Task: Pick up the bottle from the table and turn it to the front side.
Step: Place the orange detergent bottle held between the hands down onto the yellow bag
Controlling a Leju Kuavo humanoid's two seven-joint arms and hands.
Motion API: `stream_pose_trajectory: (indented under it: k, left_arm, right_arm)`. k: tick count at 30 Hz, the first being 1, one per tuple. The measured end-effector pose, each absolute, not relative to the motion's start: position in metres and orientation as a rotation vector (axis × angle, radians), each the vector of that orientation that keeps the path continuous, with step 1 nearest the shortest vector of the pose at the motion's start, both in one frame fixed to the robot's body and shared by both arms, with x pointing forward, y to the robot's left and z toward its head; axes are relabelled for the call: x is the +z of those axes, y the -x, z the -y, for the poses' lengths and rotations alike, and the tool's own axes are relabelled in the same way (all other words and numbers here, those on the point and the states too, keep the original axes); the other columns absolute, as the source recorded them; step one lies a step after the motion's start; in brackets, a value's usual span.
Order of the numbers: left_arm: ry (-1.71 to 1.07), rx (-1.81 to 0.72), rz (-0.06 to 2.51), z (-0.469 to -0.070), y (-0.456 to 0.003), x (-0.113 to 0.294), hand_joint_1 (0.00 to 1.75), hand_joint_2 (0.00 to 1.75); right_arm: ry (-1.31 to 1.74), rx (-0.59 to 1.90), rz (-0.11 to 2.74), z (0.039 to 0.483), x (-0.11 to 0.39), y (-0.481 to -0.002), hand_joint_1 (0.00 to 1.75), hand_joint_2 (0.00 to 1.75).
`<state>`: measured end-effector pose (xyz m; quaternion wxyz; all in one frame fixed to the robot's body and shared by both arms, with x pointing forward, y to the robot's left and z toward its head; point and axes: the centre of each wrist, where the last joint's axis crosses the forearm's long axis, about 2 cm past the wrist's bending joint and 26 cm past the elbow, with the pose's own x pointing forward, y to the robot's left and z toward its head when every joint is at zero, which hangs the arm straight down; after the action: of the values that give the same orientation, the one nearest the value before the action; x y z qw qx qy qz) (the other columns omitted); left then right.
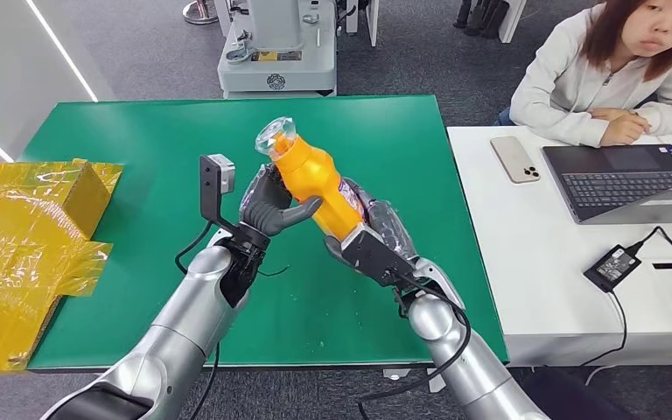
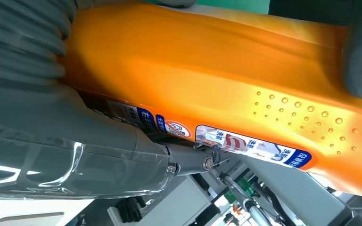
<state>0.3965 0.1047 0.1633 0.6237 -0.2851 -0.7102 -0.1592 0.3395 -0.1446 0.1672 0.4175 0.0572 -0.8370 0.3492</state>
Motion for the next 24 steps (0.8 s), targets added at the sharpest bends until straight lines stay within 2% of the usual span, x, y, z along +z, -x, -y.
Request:
stream_pose_trajectory:
  k: [2,3,4,14,24]
  left_arm:
    - [0.658,-0.367,1.630,-0.105,-0.396,0.163,1.75,1.75]
    - [0.659,-0.367,1.629,-0.105,-0.396,0.163,1.75,1.75]
    - [0.660,-0.366,1.629,-0.105,-0.396,0.163,1.75,1.75]
    - [0.633,-0.353,1.641,-0.105,-0.397,0.164,1.75,1.75]
    - [0.266,-0.474,1.832,-0.127,-0.413,0.175,1.75,1.75]
  right_arm:
    - [-0.142,0.876,2.102,0.145,0.167,-0.339,0.43,1.75]
    - [-0.142,0.877,2.104,0.144,0.167,-0.338,0.05,1.75]
    - [-0.142,0.880,2.106,0.144,0.166,-0.338,0.00,1.75]
    - [-0.135,0.885,2.129,0.145,0.165,-0.333,0.00,1.75]
    - [-0.153,0.888,2.172,0.142,0.163,-0.319,0.00,1.75]
